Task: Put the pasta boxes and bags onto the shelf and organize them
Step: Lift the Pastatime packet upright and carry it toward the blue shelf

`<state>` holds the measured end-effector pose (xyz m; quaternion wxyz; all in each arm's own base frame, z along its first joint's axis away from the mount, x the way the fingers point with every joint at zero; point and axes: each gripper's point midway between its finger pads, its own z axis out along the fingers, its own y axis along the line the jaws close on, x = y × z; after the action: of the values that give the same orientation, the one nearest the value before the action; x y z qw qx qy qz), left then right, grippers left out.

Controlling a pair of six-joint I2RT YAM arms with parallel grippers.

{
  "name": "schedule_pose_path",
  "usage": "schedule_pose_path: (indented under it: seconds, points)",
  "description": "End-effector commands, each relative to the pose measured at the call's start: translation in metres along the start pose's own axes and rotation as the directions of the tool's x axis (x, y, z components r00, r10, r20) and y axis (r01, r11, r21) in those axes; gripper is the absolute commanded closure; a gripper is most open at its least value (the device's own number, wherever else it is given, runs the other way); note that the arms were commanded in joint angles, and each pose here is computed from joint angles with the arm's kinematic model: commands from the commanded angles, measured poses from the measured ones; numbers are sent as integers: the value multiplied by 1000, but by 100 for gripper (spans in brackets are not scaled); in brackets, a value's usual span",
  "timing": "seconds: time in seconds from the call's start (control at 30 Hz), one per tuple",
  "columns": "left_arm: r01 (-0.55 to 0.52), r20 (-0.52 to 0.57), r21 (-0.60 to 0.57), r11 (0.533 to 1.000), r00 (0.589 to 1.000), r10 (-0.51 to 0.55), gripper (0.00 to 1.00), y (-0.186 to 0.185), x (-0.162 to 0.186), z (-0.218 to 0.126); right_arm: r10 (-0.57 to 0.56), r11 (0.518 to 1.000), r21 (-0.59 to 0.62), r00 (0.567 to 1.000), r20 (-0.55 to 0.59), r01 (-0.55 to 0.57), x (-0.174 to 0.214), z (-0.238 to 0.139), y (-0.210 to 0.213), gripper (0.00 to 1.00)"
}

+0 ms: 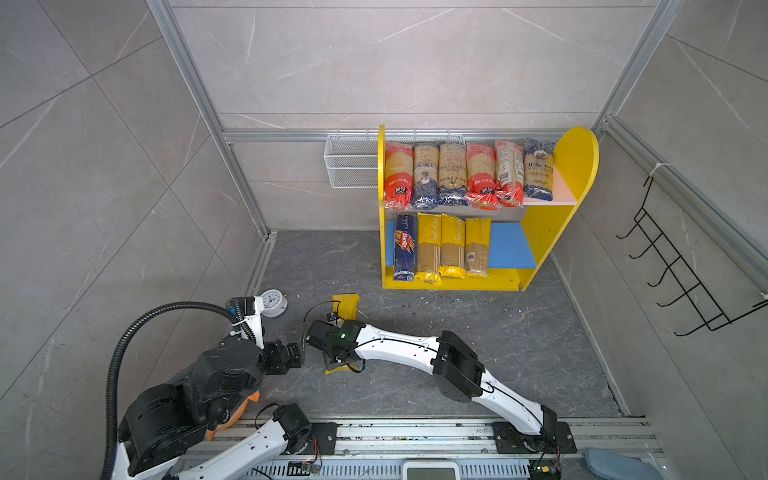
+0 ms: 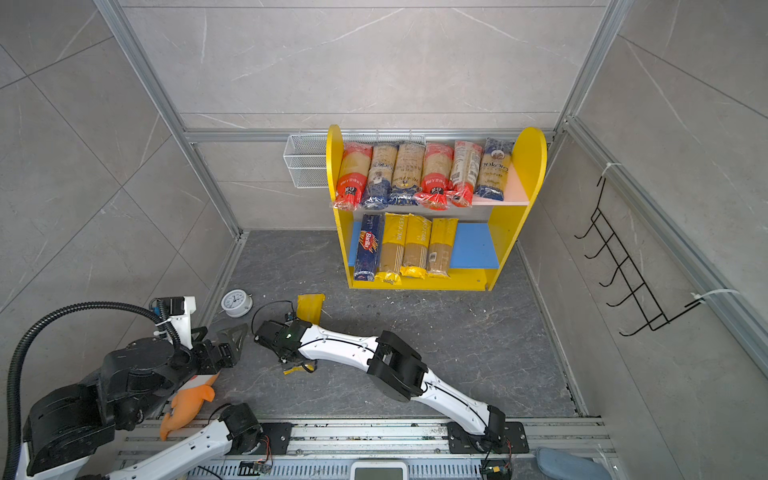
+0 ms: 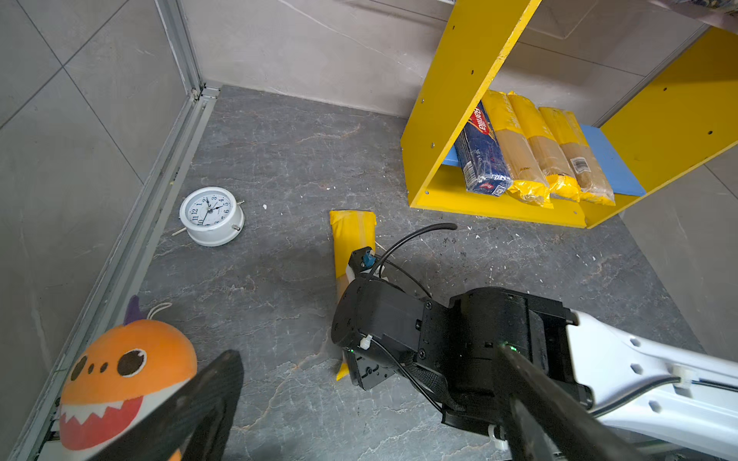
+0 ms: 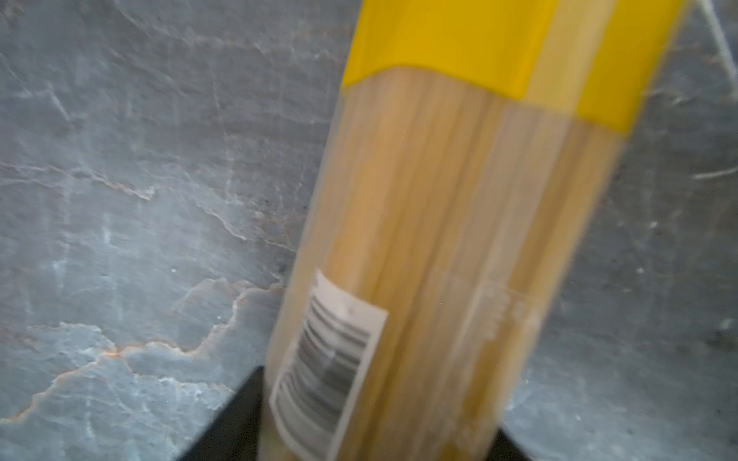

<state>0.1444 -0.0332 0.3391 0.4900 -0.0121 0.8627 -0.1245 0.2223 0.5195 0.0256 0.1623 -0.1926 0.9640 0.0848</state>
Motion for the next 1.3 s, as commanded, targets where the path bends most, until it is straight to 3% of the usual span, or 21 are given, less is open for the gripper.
schedule_pose_path:
  seconds: [0.0, 0.1, 0.17, 0.33, 0.57, 0.7, 0.93, 1.27]
  points:
    - [-16, 19, 14, 1000, 1000, 16, 0, -8, -8, 3, -17, 999, 34, 994, -112, 21, 31, 23, -21, 64]
    - [-23, 18, 28, 999, 1000, 23, 0, -13, -9, 5, -35, 999, -24, 994, -101, 33, 32, 9, -19, 81]
    - [-29, 17, 44, 999, 999, 29, 0, -18, -10, 8, -49, 997, -64, 994, -93, 43, 34, -4, -18, 100]
    - [-39, 19, 83, 996, 999, 38, 0, -33, -13, 15, -55, 985, -165, 998, -28, 49, 36, -50, -24, 100]
    - [-61, 13, 146, 987, 998, 59, 0, -64, -16, 37, -63, 976, -206, 996, 64, 75, 39, -122, -56, 100]
    - [-85, -16, 178, 980, 996, 90, 0, -89, -17, 57, -14, 975, -217, 993, 120, 40, 37, -161, -90, 100]
    - [-129, -44, 275, 953, 988, 146, 0, -146, -20, 99, 101, 991, -112, 971, 215, -78, 43, -212, -184, 100]
    - [-144, -91, 367, 919, 978, 189, 0, -211, -21, 152, 176, 984, -52, 917, 358, -169, 49, -280, -263, 100]
